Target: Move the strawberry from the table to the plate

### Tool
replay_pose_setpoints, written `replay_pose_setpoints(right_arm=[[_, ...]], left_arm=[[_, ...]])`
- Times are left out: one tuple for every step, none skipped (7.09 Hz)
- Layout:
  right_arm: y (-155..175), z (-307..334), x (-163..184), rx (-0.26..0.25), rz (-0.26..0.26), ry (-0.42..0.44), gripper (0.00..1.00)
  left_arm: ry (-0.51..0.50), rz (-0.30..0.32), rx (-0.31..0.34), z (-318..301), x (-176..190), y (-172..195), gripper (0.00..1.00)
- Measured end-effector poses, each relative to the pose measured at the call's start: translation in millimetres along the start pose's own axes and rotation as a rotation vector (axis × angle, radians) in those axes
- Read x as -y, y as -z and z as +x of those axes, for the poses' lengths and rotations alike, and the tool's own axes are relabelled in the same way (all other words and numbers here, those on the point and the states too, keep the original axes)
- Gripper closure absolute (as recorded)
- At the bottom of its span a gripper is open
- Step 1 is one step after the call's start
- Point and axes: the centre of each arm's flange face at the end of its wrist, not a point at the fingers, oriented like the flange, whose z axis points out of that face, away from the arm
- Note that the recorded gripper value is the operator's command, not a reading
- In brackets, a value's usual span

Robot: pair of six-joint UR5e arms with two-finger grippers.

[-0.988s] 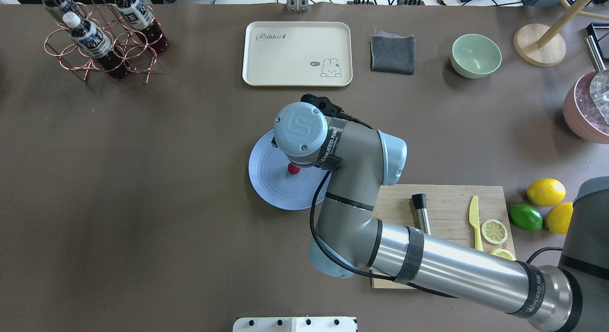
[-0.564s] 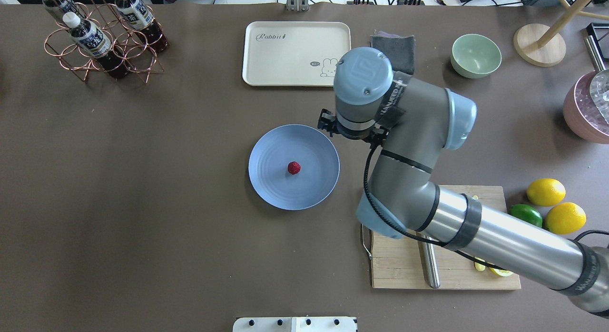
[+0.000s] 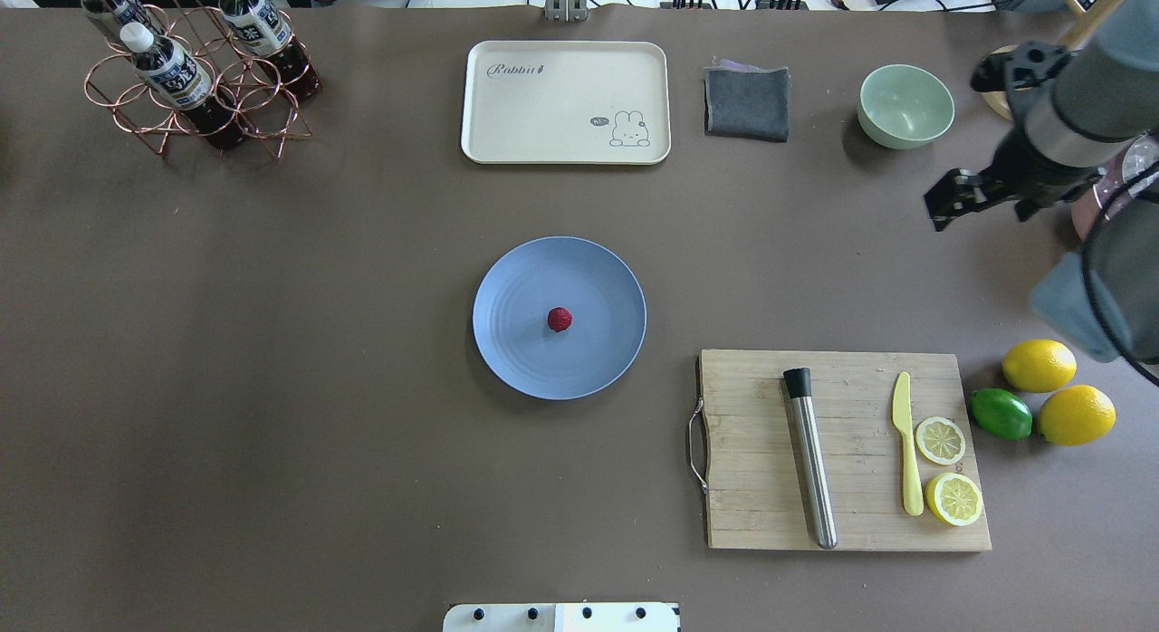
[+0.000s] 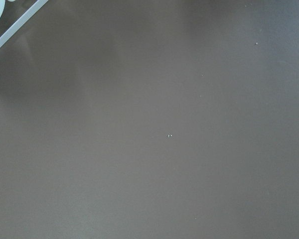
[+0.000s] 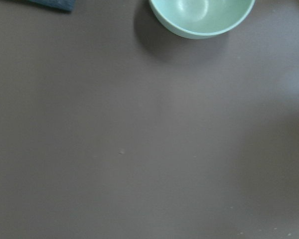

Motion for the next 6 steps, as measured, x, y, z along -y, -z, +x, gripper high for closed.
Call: replay_pose_setpoints(right_arm=[[-4,83,-17,0.004,-0.018,0.075,0.00],[-8,159,-36,0.015,-0.034,0.134,0.00],[-10,225,-55,0.027,-0.043,0.176,0.00],[-12,278,-72,0.036,-0.045,0.194,0.00],[-11,315,-85,0.042,-0.041,0.187,0.00],[-10,337,-95,0.041,-0.037,0.168,0.00]], left_arm=[[0.000,0.001,0.000,0,0,0,0.01],[0.000,0.001,0.000,0,-1,0,0.01],[0.000,0.001,0.000,-1,-1,0,0.01],[0.001,0.000,0.001,-1,-1,0,0.01],[0.001,0.000,0.000,-1,-1,0,0.01],[0.002,-0.002,0.000,-2,-3,-1,0.01]])
